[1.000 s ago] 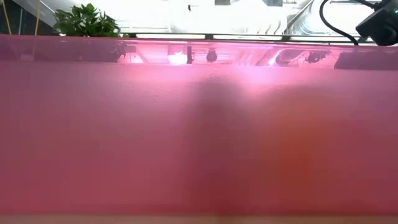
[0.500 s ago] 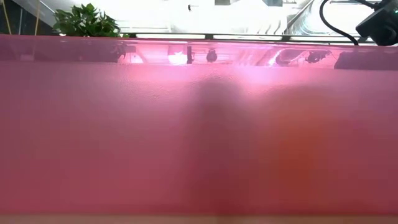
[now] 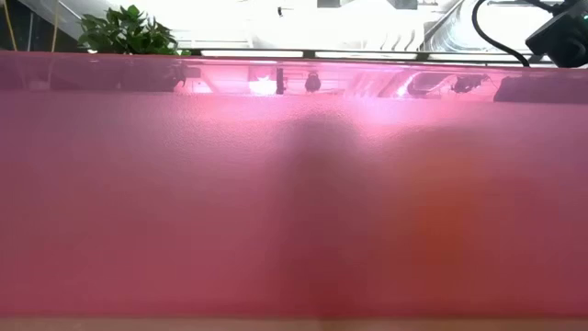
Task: Pick and place pill bottles into a basket
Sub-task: Put the white pill bottle into the pink bin
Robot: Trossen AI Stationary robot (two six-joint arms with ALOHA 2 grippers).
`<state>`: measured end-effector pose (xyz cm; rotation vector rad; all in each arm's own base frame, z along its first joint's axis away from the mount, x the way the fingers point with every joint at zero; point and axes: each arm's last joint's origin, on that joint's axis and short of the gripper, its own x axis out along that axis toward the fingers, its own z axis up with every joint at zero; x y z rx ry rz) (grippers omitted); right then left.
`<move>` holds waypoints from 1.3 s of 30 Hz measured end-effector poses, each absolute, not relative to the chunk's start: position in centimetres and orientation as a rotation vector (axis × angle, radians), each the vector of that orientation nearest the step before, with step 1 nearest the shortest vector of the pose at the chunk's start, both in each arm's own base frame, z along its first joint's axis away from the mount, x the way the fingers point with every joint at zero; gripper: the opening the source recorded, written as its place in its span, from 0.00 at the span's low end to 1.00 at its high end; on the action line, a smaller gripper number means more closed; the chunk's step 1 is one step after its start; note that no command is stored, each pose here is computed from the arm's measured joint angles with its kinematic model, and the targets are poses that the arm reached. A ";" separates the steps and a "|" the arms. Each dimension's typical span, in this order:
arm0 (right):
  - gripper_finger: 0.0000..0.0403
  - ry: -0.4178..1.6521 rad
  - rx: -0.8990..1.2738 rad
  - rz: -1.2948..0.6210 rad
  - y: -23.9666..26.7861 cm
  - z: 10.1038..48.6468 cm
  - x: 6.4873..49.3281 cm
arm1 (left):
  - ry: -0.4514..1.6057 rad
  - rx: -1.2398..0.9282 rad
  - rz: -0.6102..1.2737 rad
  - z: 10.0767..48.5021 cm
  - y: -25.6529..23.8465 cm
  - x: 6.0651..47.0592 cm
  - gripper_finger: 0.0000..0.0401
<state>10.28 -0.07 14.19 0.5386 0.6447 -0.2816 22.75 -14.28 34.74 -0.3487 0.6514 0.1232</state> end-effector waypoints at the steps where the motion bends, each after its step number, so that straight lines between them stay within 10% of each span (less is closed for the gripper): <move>1: 0.65 0.645 0.539 -0.282 -0.1 14.2 10.3 | 0.643 -0.363 0.112 34.0 -14.5 23.0 0.48; 39: 0.65 0.645 0.540 -0.278 -0.1 14.2 10.3 | 0.625 -0.447 0.168 21.3 -19.1 28.7 0.48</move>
